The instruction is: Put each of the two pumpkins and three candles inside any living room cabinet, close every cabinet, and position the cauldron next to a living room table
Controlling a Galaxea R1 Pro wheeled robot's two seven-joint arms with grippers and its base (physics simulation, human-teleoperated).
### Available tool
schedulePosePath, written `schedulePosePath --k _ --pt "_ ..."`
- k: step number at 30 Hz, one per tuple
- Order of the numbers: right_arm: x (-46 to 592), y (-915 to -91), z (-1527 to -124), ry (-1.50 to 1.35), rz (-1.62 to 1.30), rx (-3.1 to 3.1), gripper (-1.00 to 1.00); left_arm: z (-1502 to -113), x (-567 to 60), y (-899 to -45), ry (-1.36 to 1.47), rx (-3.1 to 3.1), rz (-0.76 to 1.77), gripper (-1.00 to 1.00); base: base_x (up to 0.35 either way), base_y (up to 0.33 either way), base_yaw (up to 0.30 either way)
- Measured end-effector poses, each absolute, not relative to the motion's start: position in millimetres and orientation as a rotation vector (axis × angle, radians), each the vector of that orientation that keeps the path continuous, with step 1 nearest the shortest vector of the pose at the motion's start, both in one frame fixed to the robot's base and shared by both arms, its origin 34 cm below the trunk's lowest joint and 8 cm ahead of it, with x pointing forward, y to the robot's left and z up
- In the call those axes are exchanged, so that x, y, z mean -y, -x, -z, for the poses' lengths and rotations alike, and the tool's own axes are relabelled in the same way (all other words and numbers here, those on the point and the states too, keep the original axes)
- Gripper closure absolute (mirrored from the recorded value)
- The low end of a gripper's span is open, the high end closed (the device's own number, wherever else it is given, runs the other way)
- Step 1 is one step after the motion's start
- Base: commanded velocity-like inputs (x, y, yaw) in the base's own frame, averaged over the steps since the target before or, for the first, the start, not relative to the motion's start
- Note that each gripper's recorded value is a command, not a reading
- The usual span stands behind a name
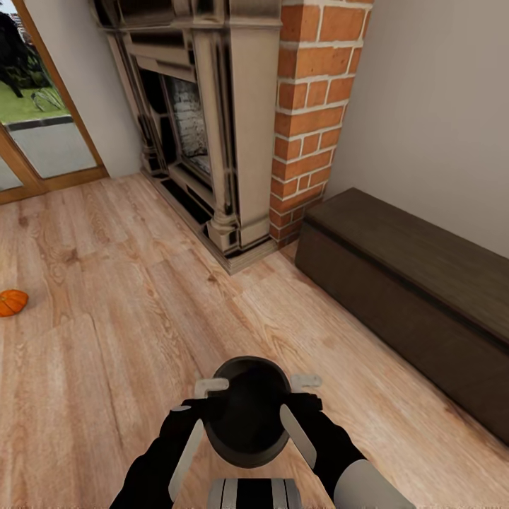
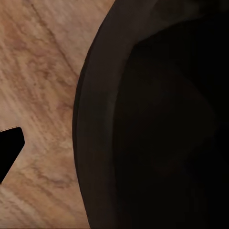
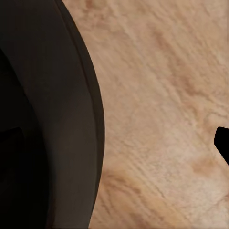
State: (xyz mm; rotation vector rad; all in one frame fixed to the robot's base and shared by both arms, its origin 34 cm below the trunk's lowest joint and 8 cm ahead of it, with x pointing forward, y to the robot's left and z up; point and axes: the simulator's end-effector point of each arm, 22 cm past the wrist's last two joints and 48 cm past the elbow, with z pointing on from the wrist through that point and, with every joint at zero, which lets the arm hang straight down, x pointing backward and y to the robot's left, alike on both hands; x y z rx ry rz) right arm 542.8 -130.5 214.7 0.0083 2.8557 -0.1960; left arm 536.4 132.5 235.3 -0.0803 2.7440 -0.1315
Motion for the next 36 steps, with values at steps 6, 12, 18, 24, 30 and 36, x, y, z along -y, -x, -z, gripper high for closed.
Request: schedulePosePath --k 6,12,18,24,30,36 --pt "131.5 -536.0 -201.9 -0.006 0.202 -2.879 -1.00 -224.7 -139.6 -537.2 0.106 -2.723 0.090 -1.00 0.000 0.000 0.000" --pt "131.3 -534.7 -199.9 -0.006 0.202 -2.884 -1.00 -222.1 -149.8 -536.1 0.120 -2.724 0.027 -1.00 0.000 0.000 0.000" --pt "131.4 -527.9 -189.8 -0.004 0.204 -2.905 -1.00 -212.1 -150.4 -529.8 0.122 -2.746 0.022 -1.00 0.000 0.000 0.000" --pt "131.4 -527.8 -189.8 -0.003 0.204 -2.905 -1.00 -212.0 -150.4 -529.7 0.122 -2.746 0.021 -1.00 0.000 0.000 0.000" --pt "131.4 -527.8 -189.8 -0.004 0.204 -2.905 -1.00 -212.1 -150.1 -529.7 0.120 -2.746 0.022 -1.00 0.000 0.000 0.000" --pt "131.3 -527.8 -189.8 -0.002 0.204 -2.905 -1.00 -211.4 -146.9 -528.9 0.131 -2.748 0.043 1.00 0.000 0.000 0.000"
